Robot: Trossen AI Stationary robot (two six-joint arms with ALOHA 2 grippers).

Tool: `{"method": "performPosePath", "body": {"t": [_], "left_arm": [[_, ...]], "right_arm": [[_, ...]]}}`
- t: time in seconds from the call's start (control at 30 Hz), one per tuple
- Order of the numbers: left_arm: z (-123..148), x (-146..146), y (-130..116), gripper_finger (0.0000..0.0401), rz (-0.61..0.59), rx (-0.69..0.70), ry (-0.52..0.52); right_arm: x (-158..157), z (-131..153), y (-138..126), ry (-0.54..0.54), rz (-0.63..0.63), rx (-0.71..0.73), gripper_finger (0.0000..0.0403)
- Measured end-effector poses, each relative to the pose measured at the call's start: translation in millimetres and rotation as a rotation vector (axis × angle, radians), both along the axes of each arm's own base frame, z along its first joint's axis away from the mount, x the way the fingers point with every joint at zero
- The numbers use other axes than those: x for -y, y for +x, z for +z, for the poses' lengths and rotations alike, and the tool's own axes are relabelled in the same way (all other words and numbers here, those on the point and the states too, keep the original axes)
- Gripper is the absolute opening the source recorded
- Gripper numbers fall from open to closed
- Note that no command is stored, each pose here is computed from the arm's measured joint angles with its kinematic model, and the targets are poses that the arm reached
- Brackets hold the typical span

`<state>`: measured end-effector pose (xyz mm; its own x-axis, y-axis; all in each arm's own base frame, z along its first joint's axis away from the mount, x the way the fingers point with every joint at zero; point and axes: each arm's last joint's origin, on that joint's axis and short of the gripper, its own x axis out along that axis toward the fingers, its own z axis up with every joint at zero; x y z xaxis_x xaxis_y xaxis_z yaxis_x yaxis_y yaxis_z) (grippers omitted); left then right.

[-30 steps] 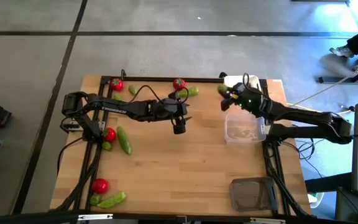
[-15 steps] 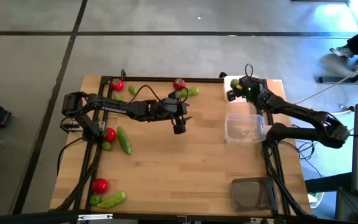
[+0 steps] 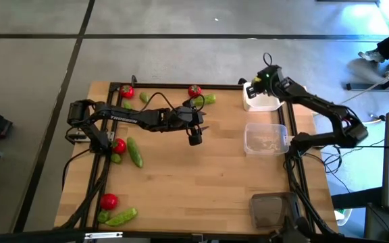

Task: Sort produce into baskets
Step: Put the top right lime into the white bin

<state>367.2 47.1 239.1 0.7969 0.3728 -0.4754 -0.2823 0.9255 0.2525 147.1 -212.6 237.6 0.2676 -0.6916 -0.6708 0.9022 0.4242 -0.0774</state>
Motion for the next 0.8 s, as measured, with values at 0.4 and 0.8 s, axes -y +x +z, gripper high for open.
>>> {"method": "performPosePath", "body": {"t": [0.4, 0.8], "left_arm": [[-0.1, 0.0, 0.0, 0.0265, 0.0, 0.0, 0.0], [-0.1, 0.0, 0.0, 0.0265, 0.0, 0.0, 0.0]], "right_arm": [[29.5, -32.0, 4.3, 0.229, 0.016, -0.052, 0.0108], [38.6, -55.9, 10.2, 0.283, 0.012, -0.087, 0.0108]]}}
